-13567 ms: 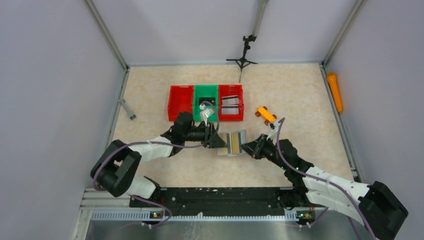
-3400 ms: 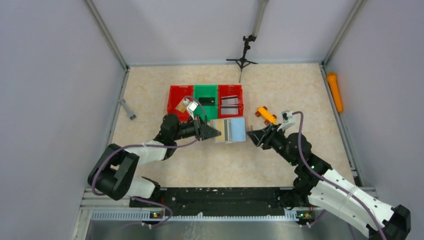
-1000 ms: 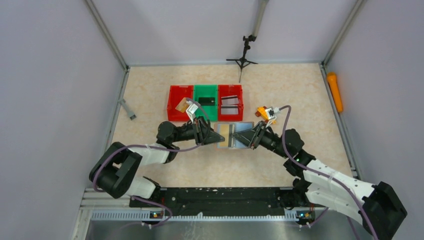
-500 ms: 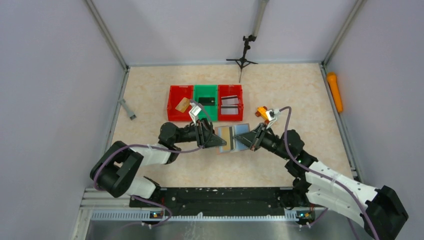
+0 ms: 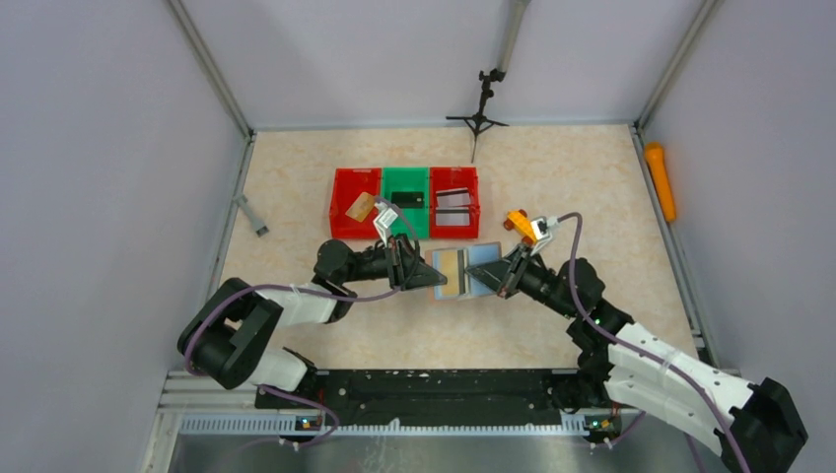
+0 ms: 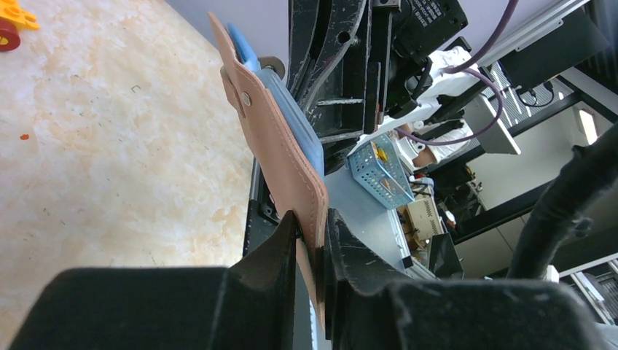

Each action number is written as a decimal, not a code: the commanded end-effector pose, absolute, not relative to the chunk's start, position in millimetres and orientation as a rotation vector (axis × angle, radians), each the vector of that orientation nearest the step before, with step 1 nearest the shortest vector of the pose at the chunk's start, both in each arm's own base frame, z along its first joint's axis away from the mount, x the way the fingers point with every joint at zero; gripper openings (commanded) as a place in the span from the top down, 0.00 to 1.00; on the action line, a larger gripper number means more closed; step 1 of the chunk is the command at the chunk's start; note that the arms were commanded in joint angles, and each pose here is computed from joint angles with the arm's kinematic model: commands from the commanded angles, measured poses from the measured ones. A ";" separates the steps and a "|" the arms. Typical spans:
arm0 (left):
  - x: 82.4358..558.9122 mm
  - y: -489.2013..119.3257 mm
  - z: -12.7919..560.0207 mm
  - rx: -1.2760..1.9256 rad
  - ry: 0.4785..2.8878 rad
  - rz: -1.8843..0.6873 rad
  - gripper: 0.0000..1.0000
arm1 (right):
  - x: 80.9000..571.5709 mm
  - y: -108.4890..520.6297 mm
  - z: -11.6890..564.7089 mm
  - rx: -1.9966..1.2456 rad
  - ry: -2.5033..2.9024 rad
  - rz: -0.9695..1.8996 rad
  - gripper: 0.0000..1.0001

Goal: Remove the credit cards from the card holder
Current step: Remove the credit card from the card holder.

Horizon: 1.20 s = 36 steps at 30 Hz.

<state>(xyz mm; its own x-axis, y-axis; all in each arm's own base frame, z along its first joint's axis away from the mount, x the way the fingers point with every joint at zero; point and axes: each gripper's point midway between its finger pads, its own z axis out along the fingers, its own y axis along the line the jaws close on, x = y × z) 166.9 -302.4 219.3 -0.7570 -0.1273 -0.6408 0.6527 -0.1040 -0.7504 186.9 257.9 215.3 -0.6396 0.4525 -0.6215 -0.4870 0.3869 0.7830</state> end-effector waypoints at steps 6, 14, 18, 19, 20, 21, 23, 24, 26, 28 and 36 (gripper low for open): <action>161.3 -302.5 242.0 0.666 1.515 -1.890 1.00 | 197.3 238.7 207.0 0.065 1.796 1.297 1.00; 160.7 -302.1 242.9 0.669 1.515 -1.895 1.00 | 190.7 249.1 212.1 -0.008 1.786 1.360 0.72; 155.9 -300.3 247.8 0.681 1.484 -1.922 1.00 | 189.6 251.7 209.3 -0.015 1.791 1.378 0.55; 154.4 -300.2 248.8 0.685 1.478 -1.932 1.00 | 189.1 252.3 208.4 -0.016 1.794 1.383 0.54; 153.6 -299.7 250.3 0.687 1.469 -1.940 1.00 | 188.4 253.0 208.0 -0.021 1.795 1.388 0.54; 153.2 -299.7 251.0 0.687 1.464 -1.948 1.00 | 187.6 254.2 208.7 -0.030 1.793 1.397 0.56; 153.0 -300.2 250.7 0.687 1.463 -1.960 1.00 | 184.3 257.3 212.2 -0.056 1.777 1.429 0.63; 153.4 -300.6 250.6 0.687 1.464 -1.964 1.00 | 182.3 259.0 214.4 -0.069 1.769 1.447 0.68; 154.3 -301.3 249.7 0.683 1.468 -1.968 1.00 | 179.6 261.2 218.1 -0.084 1.755 1.475 0.79; 154.4 -301.3 249.4 0.683 1.469 -1.968 1.00 | 178.4 261.7 220.2 -0.087 1.750 1.485 0.88; 159.3 -297.8 249.9 0.662 1.475 -1.957 1.00 | 189.6 243.5 212.0 0.020 1.767 1.392 1.00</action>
<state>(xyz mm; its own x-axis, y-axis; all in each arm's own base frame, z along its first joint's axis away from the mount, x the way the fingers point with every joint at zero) 164.3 -301.3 223.6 -0.7800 -0.1224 -0.6137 0.6258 -0.1421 -0.7669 180.0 257.4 222.3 -0.6572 0.4515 -0.6035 -0.5124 0.3195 0.7971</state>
